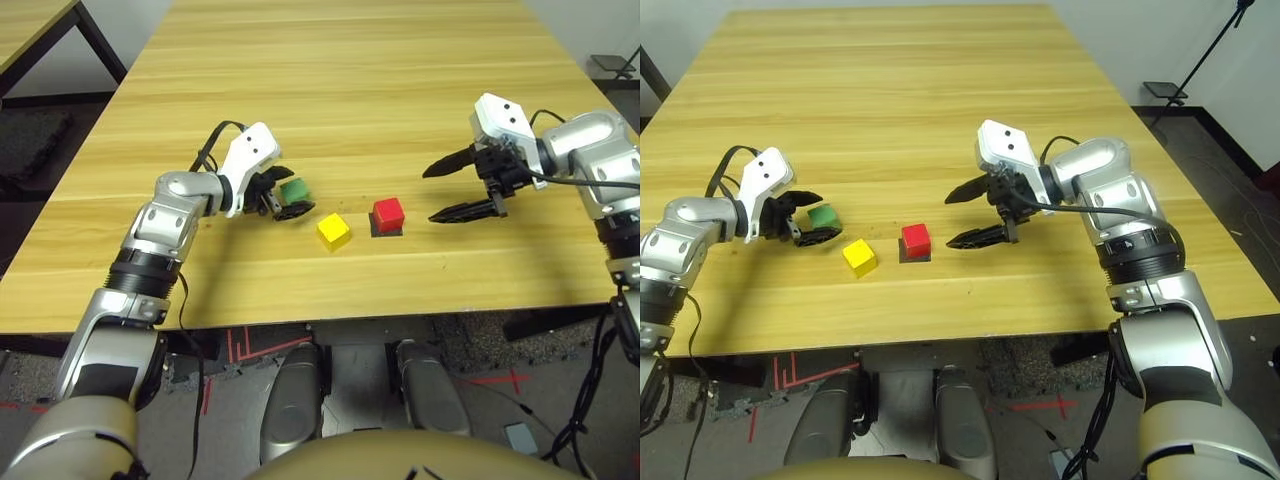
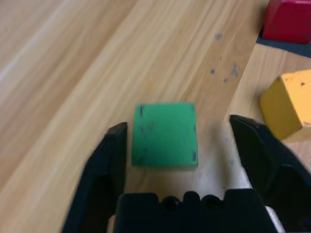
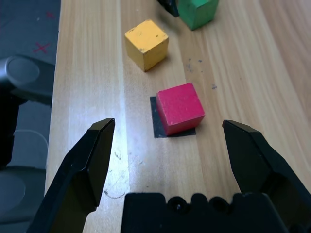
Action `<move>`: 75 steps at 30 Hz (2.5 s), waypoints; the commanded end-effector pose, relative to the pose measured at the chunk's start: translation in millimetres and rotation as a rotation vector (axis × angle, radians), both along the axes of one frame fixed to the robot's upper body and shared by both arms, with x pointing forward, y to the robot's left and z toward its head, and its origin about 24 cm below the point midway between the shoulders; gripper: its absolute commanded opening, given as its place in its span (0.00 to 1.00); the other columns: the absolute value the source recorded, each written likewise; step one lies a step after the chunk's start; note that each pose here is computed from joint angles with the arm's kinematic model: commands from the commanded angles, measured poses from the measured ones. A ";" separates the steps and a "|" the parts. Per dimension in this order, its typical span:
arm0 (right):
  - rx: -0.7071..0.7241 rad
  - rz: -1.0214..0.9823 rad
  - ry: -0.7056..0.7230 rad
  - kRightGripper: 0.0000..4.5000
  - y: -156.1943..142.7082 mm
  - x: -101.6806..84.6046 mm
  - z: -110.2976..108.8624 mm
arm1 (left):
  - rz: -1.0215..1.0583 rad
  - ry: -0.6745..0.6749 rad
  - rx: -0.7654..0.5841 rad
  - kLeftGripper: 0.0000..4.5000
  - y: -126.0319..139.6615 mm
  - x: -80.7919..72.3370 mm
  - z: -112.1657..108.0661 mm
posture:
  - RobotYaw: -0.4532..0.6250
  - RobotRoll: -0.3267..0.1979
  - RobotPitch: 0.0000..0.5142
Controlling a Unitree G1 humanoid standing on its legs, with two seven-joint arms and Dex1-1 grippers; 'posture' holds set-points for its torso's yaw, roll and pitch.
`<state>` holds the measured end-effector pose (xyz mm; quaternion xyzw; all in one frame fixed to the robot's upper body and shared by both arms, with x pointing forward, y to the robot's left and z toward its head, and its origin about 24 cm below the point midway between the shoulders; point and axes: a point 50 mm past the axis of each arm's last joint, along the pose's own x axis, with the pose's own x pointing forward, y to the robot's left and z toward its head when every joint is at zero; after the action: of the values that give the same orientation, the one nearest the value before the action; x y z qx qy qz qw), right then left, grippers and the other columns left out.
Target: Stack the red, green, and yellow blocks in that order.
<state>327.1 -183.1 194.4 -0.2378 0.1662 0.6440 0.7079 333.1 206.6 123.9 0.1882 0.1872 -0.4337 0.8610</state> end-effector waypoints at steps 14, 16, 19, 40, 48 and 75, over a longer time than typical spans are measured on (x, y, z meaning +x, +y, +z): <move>0.006 -0.067 -0.007 1.00 -18.4 -1.3 -4.0 | -0.106 -0.039 -0.054 0.44 -35.4 10.5 51.6 | 0.63 0.40 0.14; -0.003 -0.066 0.008 1.00 -23.1 -4.4 -8.2 | -0.152 -0.037 -0.059 0.44 -53.1 8.4 63.9 | 0.62 0.41 0.15; -0.004 -0.084 0.026 1.00 -29.2 -8.5 -13.7 | -0.216 -0.011 -0.082 0.44 -83.0 2.5 70.6 | 0.61 0.43 0.15; 0.024 -0.151 0.042 1.00 -33.2 -26.3 -18.5 | -0.371 0.034 -0.096 0.44 -126.6 -1.8 45.5 | 0.52 0.47 0.18; 0.022 -0.162 0.037 1.00 -34.1 -25.7 -16.1 | -0.374 0.033 -0.094 0.44 -128.7 2.8 41.0 | 0.51 0.46 0.19; 0.026 -0.196 0.047 1.00 -34.4 -32.1 -18.5 | -0.452 0.025 -0.035 0.44 -135.3 3.3 25.4 | 0.48 0.47 0.19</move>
<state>297.5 -214.4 172.9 -0.2016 0.2030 0.5814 0.7616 336.6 72.1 153.7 0.1990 0.1371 -0.6193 0.7471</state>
